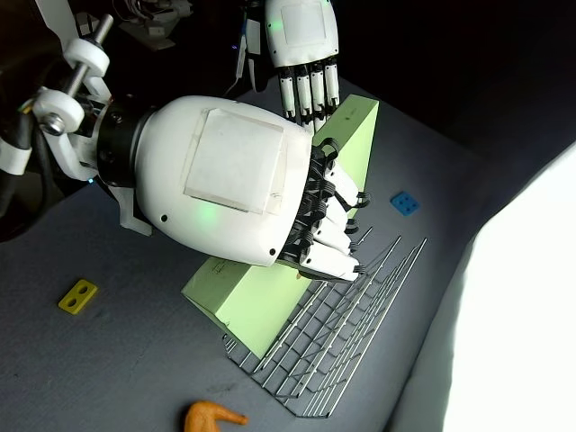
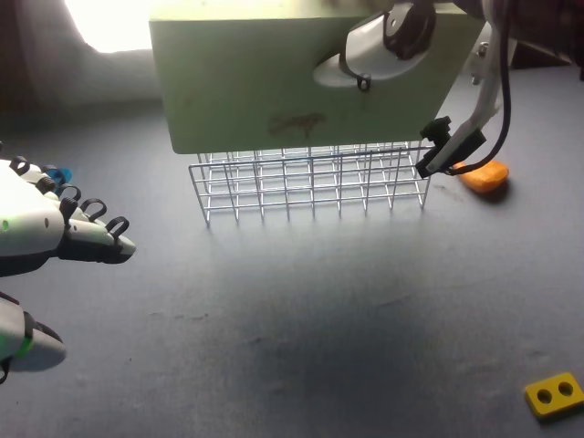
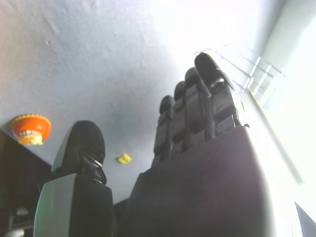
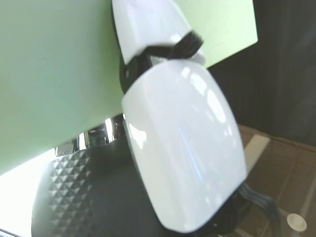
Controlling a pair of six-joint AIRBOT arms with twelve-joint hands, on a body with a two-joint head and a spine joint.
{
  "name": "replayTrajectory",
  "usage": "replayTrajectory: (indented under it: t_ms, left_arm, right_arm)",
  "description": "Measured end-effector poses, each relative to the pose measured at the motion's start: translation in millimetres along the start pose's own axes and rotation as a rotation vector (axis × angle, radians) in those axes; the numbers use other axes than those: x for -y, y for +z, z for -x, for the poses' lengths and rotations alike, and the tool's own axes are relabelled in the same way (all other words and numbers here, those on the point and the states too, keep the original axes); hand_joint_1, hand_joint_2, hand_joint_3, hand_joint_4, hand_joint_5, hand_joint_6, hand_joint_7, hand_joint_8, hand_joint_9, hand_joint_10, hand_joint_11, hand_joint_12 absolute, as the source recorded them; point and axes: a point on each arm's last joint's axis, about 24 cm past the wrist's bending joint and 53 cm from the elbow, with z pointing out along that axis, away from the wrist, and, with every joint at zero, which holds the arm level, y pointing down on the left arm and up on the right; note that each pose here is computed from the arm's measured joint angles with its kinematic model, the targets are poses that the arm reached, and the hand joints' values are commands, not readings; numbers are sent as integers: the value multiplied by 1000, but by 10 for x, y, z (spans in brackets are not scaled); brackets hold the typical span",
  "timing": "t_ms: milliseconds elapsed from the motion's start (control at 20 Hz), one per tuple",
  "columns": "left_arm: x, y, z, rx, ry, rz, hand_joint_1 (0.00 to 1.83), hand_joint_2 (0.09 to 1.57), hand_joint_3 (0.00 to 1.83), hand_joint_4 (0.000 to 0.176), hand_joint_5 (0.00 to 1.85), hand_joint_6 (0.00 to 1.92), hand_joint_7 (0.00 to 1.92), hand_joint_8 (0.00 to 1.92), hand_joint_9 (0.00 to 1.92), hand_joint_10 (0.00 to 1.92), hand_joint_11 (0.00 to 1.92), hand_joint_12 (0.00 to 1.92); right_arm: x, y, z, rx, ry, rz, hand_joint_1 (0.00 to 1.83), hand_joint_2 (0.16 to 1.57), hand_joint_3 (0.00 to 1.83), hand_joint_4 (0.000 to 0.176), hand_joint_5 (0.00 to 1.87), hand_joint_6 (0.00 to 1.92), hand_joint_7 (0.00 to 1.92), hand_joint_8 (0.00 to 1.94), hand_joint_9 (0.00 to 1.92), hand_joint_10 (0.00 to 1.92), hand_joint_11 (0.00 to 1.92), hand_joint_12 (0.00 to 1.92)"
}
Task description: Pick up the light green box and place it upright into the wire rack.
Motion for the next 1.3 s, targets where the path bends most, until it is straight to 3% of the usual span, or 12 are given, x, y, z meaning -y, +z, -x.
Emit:
replayTrajectory:
  t_ms: [200,550,650,1100,1300]
  left_arm:
    - [-1,0,0,0,0,0,516,1267,4,19,135,7,169,3,183,1,0,820]
    - [0,0,-1,0,0,0,493,1272,4,16,118,0,154,0,159,0,0,792]
    - [-1,0,0,0,0,0,510,1271,3,10,119,2,157,3,162,3,0,807]
    - [3,1,1,0,1,0,540,1260,0,8,123,2,141,1,162,1,0,754]
    - [4,1,0,0,1,-1,533,1262,0,8,141,8,158,7,175,6,0,750]
  right_arm:
    - [71,18,-60,-9,0,-15,1358,1174,1,0,874,1060,919,1195,684,1482,400,1758]
    - [130,59,-60,-2,4,-30,1371,1140,0,0,916,998,1001,1060,767,1378,440,1723]
    - [140,65,-48,2,13,-33,1366,1148,2,0,925,981,953,1157,742,1392,430,1724]
    - [145,96,-45,5,26,-35,1360,1167,0,0,928,937,896,1235,706,1477,477,1772]
    - [166,109,-23,9,7,-40,1360,1169,0,0,903,1007,897,1234,705,1454,417,1724]
